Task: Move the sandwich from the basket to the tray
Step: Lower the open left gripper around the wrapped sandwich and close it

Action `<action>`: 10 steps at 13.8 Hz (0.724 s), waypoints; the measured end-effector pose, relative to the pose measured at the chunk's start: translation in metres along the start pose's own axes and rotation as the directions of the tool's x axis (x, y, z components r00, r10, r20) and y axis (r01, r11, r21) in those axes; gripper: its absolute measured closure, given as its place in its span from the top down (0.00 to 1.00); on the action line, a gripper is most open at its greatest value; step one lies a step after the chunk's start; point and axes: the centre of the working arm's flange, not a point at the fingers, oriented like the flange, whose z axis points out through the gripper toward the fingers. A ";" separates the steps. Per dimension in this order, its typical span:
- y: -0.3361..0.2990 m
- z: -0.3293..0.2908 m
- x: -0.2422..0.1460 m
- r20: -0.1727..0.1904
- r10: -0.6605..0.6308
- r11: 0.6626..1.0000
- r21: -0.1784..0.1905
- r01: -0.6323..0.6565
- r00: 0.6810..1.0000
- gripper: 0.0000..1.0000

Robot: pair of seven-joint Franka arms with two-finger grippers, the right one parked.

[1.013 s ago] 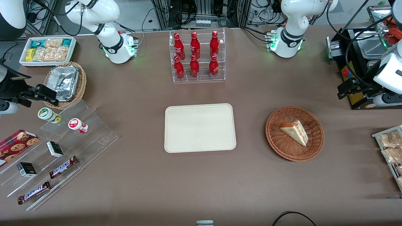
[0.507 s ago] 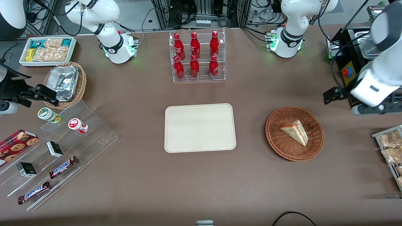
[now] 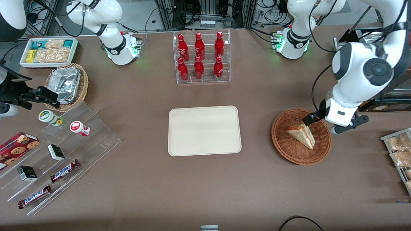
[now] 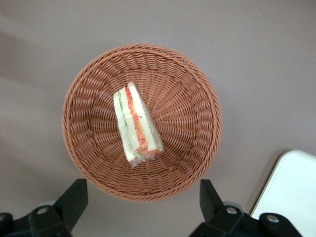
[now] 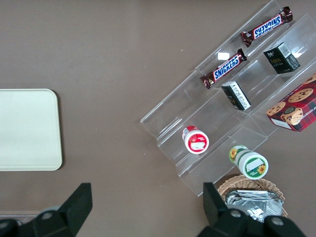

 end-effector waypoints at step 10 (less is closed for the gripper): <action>-0.014 0.089 -0.009 -0.008 -0.258 0.966 -0.033 0.258 0.966 1.00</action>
